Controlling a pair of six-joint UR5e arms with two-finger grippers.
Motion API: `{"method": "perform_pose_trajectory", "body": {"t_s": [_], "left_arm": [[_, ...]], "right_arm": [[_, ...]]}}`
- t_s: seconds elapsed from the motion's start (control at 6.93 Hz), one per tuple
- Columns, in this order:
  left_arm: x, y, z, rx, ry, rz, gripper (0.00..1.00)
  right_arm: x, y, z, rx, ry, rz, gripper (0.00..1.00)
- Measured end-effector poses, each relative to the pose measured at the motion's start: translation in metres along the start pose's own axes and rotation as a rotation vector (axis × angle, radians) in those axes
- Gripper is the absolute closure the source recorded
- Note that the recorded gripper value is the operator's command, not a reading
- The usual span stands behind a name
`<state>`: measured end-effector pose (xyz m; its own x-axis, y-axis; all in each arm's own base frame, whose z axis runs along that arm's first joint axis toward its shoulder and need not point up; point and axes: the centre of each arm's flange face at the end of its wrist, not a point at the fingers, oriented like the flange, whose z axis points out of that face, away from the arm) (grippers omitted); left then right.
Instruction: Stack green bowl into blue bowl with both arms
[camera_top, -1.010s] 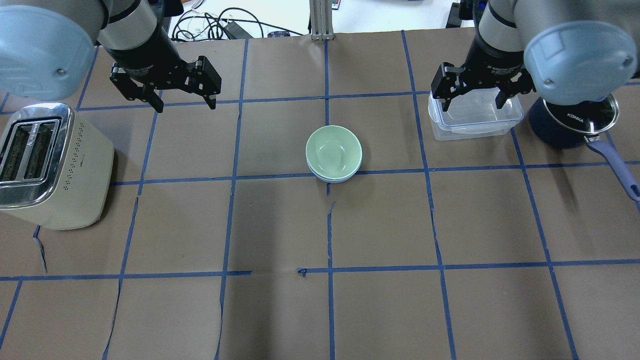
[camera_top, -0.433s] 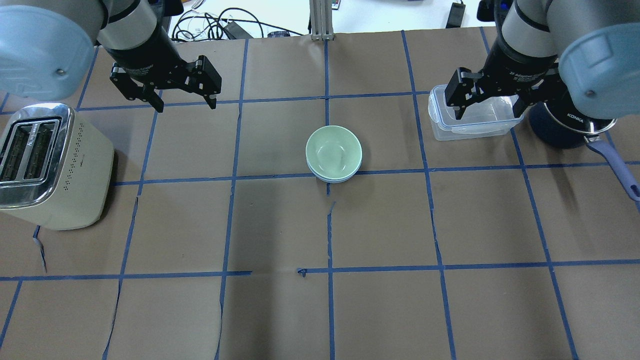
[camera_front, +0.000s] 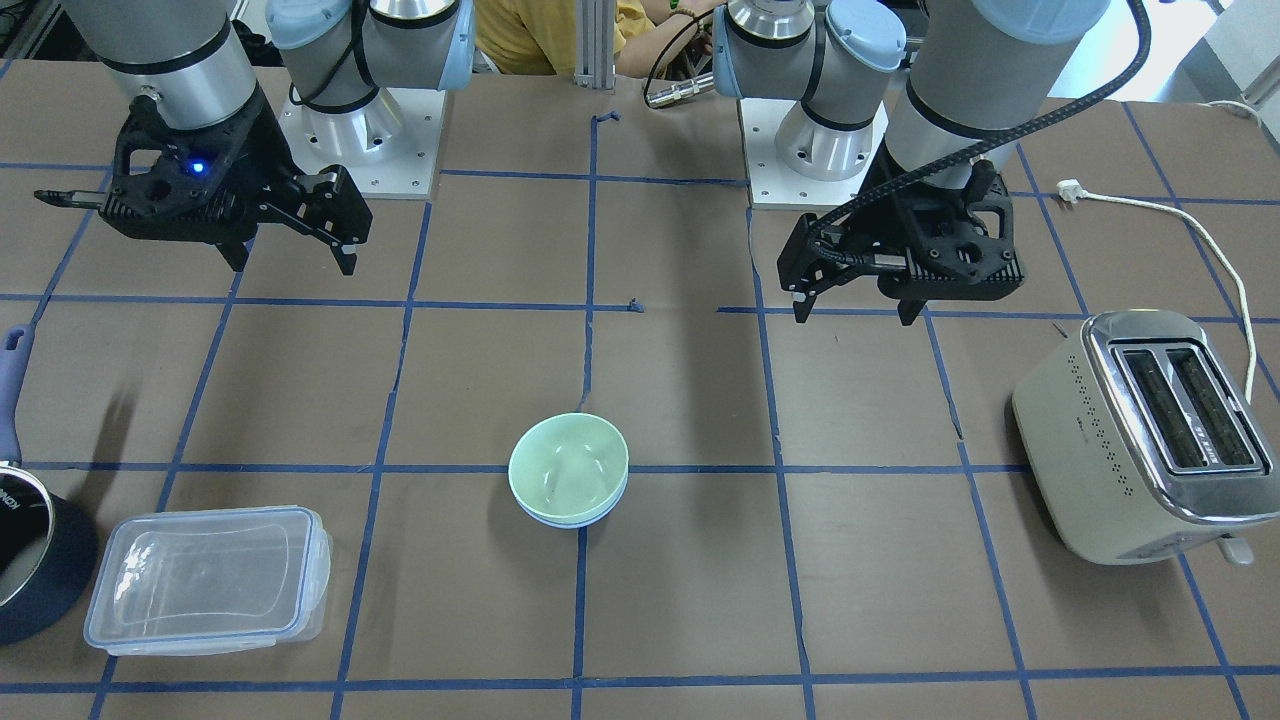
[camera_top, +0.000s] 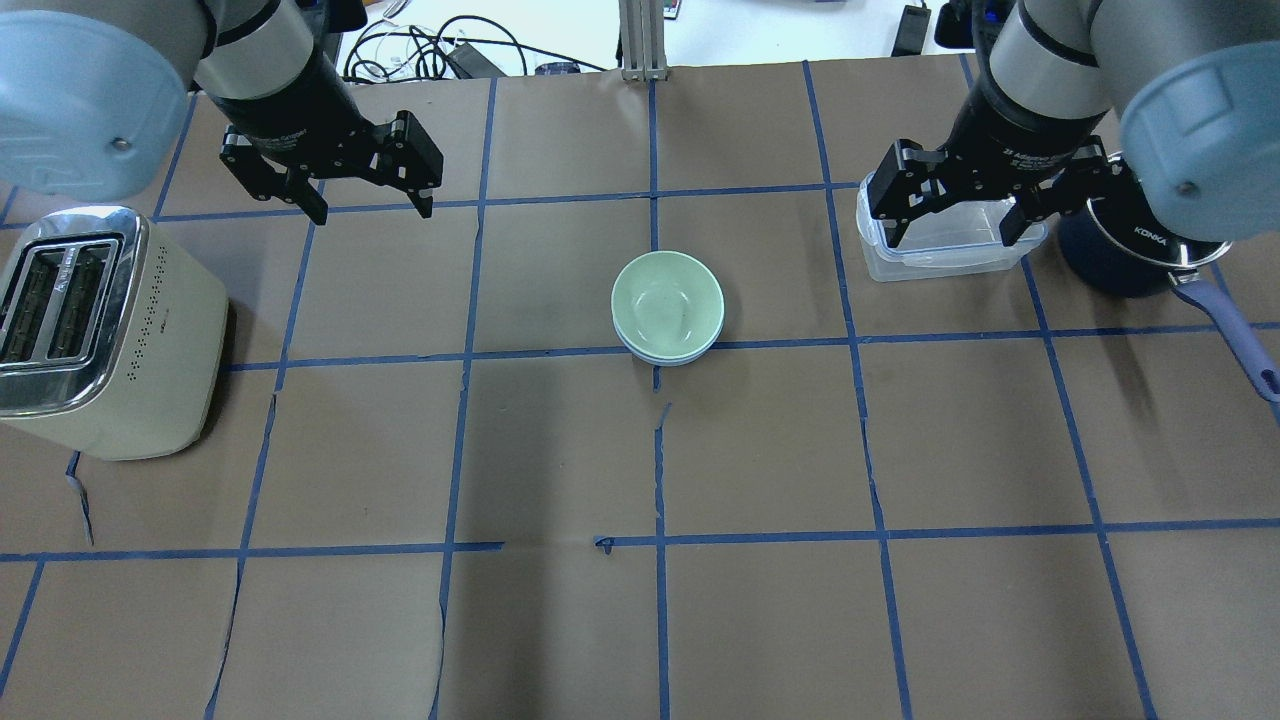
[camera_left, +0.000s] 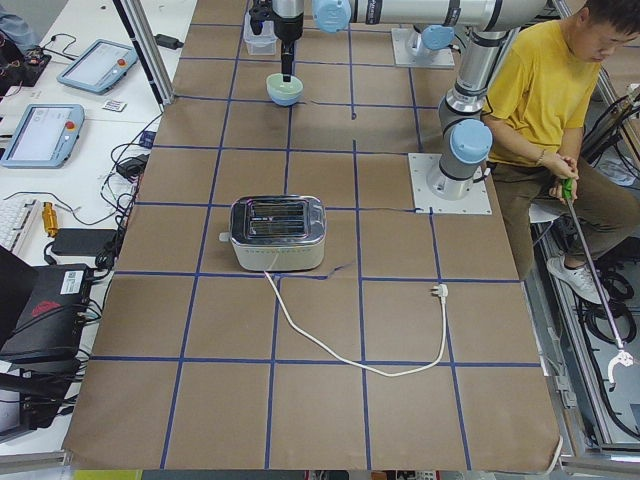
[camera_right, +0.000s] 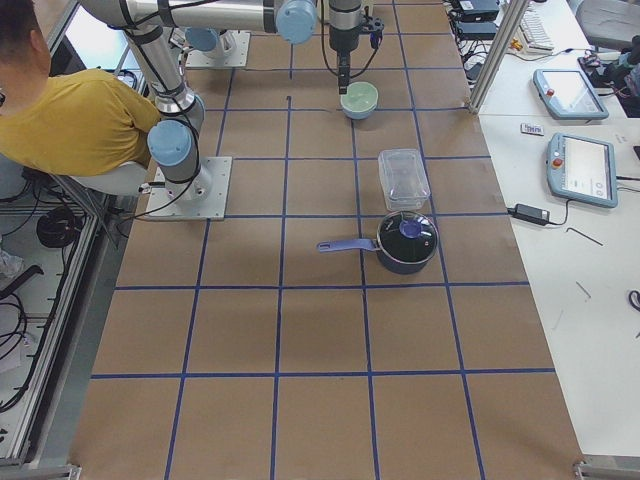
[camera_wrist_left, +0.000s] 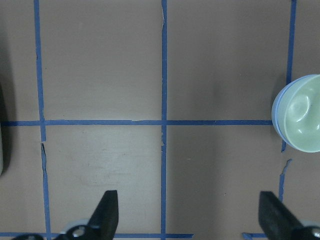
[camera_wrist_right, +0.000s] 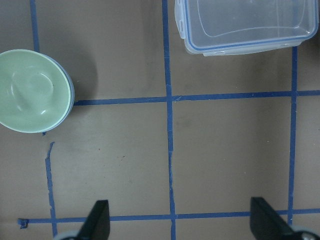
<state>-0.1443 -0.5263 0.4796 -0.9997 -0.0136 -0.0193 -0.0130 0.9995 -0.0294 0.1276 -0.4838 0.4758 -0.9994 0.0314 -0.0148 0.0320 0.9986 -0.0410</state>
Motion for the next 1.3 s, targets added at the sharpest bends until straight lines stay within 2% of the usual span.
{"method": "perform_pose_trajectory", "body": {"t_s": [1.3], "left_arm": [[-0.0001,0.0002,-0.0001,0.000,-0.001,0.000,0.00]], "right_arm": [[0.0010,0.0067,-0.0009,-0.013,0.008,0.002,0.00]]}}
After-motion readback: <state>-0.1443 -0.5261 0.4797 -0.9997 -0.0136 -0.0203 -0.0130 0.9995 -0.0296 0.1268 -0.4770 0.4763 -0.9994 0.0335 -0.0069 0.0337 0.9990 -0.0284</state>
